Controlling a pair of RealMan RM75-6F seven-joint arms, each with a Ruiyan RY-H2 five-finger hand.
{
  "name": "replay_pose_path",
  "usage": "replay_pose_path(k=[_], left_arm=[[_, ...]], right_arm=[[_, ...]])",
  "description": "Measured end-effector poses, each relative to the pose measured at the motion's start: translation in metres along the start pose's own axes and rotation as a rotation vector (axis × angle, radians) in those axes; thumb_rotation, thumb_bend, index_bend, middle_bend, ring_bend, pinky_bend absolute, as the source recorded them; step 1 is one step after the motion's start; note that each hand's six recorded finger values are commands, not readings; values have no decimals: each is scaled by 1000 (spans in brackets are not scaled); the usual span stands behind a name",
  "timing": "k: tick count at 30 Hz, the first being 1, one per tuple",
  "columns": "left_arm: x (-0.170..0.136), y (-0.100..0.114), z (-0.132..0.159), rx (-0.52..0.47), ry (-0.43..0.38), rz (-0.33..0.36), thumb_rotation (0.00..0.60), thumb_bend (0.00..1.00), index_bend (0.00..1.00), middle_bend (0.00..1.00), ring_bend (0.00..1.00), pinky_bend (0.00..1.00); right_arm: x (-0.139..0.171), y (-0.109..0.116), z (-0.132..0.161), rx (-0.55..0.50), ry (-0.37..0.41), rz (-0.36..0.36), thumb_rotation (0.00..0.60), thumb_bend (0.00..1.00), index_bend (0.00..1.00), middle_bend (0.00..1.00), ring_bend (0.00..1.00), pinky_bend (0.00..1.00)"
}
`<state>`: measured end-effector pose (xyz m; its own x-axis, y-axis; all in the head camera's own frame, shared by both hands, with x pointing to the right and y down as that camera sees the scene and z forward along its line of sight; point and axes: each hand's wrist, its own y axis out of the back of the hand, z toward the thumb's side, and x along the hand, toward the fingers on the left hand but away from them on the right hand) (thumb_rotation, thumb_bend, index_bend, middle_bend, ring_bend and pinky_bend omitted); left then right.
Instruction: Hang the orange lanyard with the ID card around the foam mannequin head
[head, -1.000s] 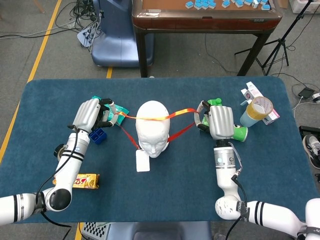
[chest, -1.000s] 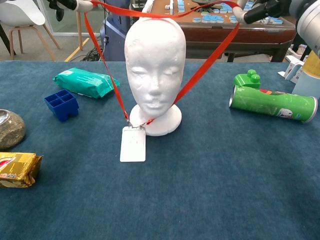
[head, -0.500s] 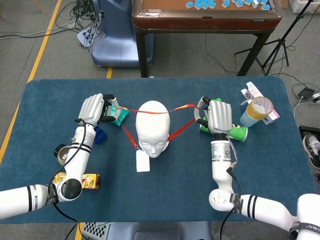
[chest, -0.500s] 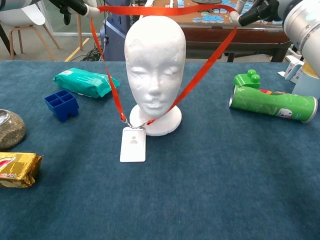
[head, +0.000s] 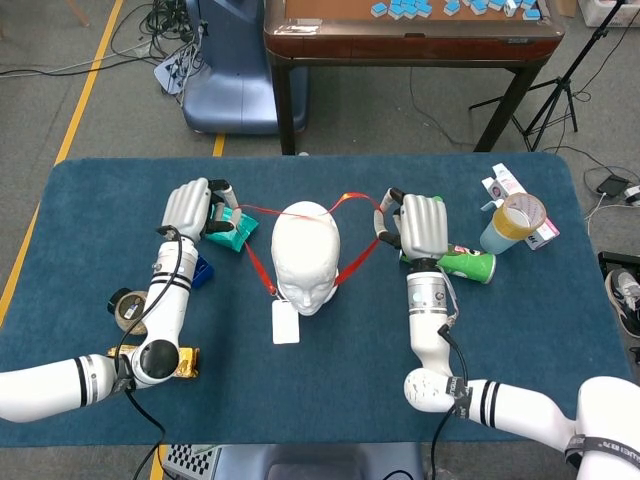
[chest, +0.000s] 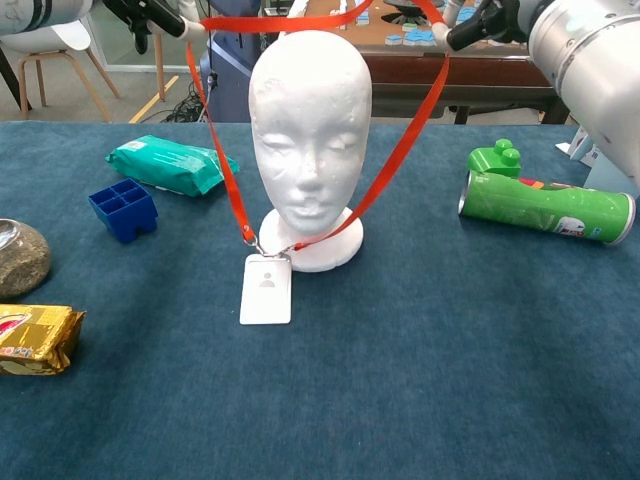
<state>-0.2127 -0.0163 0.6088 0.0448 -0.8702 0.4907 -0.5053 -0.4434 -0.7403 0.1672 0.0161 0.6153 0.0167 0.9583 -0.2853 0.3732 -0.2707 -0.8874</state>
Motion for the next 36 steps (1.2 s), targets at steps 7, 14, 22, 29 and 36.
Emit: replay_pose_path(k=[7, 14, 22, 29, 36], left_arm=[[6, -2, 0, 10, 11, 9, 600, 360, 600, 887, 842, 631], [14, -2, -4, 10, 39, 19, 600, 359, 598, 882, 840, 631], [21, -1, -8, 20, 59, 27, 600, 358, 568, 853, 816, 631], [21, -3, -10, 28, 64, -9, 551, 233, 167, 249, 251, 566], [19, 0, -12, 23, 62, -19, 261, 166, 0, 5, 15, 326]], right_arm=[[-4, -1, 10, 9, -4, 2, 600, 473, 588, 1000, 870, 998], [-15, -3, 15, 17, -37, 5, 600, 472, 588, 1000, 870, 998], [-23, -9, 14, 20, -72, 22, 600, 471, 538, 1000, 871, 998], [-24, -13, 12, 16, -88, 70, 600, 275, 121, 1000, 869, 998], [-21, -11, 14, 2, -68, 104, 600, 0, 0, 1000, 867, 998]])
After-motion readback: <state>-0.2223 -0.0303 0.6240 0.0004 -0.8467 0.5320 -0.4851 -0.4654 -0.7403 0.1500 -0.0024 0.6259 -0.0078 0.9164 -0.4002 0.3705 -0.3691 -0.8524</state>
